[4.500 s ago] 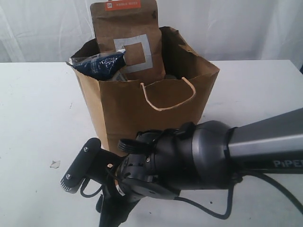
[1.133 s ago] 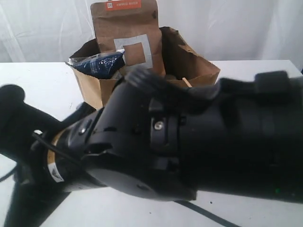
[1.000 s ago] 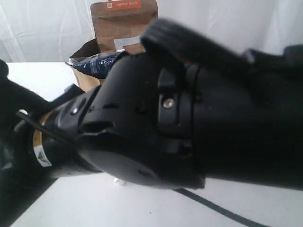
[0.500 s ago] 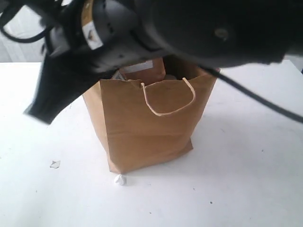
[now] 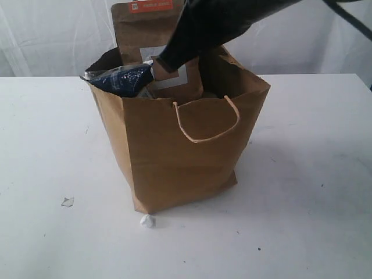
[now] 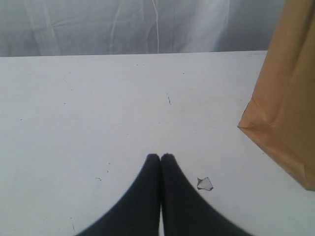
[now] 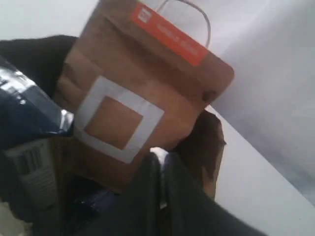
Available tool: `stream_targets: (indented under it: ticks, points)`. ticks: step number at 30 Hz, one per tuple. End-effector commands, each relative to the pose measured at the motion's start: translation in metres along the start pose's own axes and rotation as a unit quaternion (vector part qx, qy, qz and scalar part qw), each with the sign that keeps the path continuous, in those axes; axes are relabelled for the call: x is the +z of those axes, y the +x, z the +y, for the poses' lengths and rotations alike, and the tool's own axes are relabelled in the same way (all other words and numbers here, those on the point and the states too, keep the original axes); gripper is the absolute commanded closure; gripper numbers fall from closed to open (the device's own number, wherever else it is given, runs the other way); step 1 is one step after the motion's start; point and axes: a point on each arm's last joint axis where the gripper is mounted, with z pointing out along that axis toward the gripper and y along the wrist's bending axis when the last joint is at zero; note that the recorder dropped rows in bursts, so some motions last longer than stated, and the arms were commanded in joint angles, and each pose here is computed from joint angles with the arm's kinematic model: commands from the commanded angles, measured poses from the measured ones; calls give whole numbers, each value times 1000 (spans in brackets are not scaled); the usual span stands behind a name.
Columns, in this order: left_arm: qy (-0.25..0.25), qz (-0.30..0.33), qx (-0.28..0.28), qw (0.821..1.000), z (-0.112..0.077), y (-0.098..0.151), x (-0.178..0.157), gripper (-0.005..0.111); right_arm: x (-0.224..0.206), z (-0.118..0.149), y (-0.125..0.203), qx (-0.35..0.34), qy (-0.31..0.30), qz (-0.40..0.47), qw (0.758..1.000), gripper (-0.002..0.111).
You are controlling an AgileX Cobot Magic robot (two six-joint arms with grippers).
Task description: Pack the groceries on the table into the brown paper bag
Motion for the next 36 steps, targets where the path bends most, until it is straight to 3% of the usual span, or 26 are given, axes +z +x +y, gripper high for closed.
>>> stream_targets:
  ticks: [1,8,13,16,21,26,30,36]
  points:
    - [-1,0,0,1000,0,1,0,107,13,-2,5,28,-7,24,999,108]
    - [-1,0,0,1000,0,1,0,107,39,3,19,53,-25,91,994,105]
    - [-1,0,0,1000,0,1,0,107,47,-2,25,74,-18,104,992,74]
    - [-1,0,0,1000,0,1,0,107,47,-2,25,74,-18,104,992,62]
    - [-1,0,0,1000,0,1,0,107,38,-6,21,89,-14,86,992,62]
    - [-1,0,0,1000,0,1,0,107,-3,-17,8,77,-11,20,997,62]
    - [-1,0,0,1000,0,1,0,107,-24,9,-9,-15,-48,-37,998,62]
    - [-1,0,0,1000,0,1,0,107,-37,88,-31,-143,-143,-111,973,62]
